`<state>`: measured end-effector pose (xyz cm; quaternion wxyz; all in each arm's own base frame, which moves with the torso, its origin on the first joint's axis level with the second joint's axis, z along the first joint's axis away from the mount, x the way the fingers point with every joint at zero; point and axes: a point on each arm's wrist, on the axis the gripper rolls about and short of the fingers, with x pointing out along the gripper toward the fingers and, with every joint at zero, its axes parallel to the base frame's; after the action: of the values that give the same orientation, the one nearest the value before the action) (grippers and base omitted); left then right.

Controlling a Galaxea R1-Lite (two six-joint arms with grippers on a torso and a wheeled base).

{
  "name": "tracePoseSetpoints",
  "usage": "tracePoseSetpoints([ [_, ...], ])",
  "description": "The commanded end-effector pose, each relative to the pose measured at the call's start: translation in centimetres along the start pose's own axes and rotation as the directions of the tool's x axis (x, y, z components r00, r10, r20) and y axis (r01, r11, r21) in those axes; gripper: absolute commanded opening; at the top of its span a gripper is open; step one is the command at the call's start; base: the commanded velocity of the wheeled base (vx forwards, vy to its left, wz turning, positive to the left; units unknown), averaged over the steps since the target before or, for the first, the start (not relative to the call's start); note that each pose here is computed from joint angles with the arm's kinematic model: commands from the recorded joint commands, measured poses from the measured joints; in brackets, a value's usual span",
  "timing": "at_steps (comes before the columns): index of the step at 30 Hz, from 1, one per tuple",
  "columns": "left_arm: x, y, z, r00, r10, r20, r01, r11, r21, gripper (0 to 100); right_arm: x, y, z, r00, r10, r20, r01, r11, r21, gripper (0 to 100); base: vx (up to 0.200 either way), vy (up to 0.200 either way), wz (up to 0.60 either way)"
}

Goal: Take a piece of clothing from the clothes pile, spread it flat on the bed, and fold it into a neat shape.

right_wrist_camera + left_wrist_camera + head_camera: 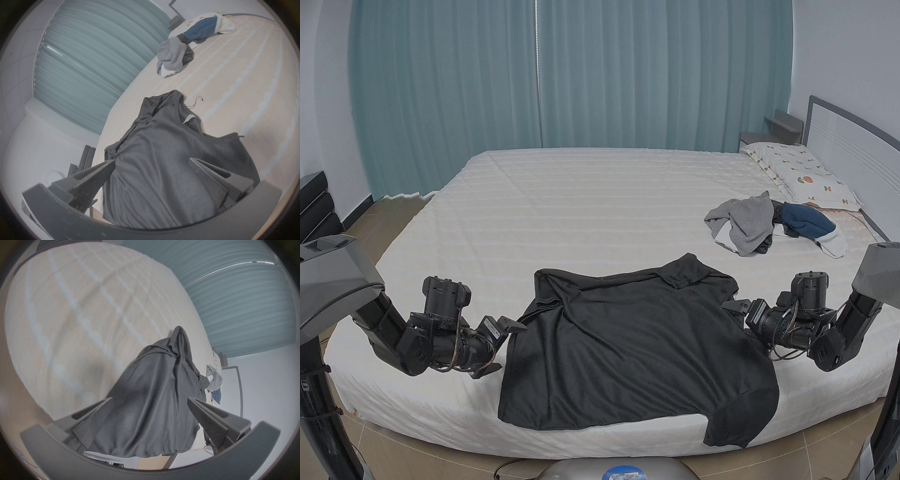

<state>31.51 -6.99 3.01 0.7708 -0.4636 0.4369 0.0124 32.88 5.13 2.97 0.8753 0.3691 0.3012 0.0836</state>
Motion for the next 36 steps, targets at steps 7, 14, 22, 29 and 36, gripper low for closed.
tracePoseSetpoints([
  [7,-0.3,0.6,-0.4,1.000,0.017,-0.012,-0.017,1.000,-0.008,100,-0.2,0.1,0.1,1.000,0.000,0.003,0.000,1.000,-0.005,100,0.000,-0.200,0.00],
  [14,-0.3,0.6,-0.3,1.000,0.019,-0.003,-0.019,1.000,-0.010,100,-0.3,-0.1,0.4,1.000,-0.007,0.012,0.007,1.000,-0.002,100,0.000,-0.114,0.00],
  [22,-0.3,0.6,-0.2,0.999,-0.018,0.029,0.018,1.000,-0.015,100,1.3,-1.9,-1.1,0.997,-0.056,-0.053,0.057,0.998,0.012,100,0.000,0.000,0.00],
  [29,-0.3,0.7,-0.3,0.999,-0.034,0.040,0.034,0.999,-0.005,100,1.8,-2.5,-1.9,0.994,-0.076,-0.080,0.077,0.997,0.015,100,0.000,0.000,0.00],
  [36,-0.3,0.7,-0.2,0.998,-0.033,0.044,0.033,0.999,-0.001,100,1.6,-2.5,-2.3,0.992,-0.080,-0.094,0.079,0.997,-0.010,100,-0.029,0.000,0.00],
])
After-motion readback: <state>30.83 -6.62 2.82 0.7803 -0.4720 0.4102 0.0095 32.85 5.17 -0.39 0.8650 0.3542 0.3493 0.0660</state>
